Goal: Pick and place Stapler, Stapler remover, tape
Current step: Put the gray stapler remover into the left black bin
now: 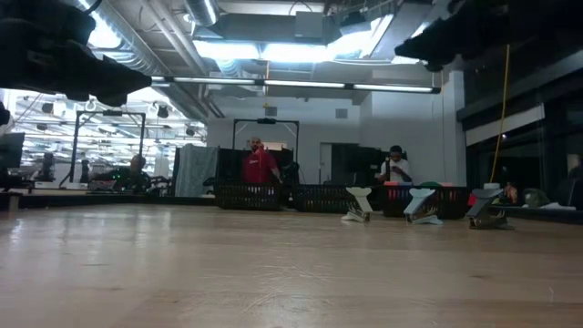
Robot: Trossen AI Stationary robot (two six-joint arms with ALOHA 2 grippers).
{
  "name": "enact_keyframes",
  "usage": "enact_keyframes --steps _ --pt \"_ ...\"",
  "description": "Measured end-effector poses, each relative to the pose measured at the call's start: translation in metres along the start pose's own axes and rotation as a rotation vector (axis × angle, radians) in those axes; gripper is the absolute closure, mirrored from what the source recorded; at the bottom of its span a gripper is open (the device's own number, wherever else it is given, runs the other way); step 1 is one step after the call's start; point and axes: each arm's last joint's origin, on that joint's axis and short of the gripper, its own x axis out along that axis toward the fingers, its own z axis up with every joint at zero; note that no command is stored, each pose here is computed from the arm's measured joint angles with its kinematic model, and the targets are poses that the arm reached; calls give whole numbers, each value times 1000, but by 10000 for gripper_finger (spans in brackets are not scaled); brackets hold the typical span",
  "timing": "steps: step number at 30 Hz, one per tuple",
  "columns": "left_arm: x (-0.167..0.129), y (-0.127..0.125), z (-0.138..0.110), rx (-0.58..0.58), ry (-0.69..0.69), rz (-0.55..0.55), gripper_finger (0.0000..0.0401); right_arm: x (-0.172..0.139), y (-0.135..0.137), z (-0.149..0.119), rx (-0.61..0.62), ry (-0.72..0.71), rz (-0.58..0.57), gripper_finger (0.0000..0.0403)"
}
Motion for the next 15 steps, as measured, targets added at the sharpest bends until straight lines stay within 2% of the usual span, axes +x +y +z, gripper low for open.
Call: enact_keyframes --steps 7,15 --pt "0 0 0 0 0 0 310 3 -2 16 16 -74 -11 253" --pt "0 0 0 0 0 0 310 1 -4 34 21 -147 30 253"
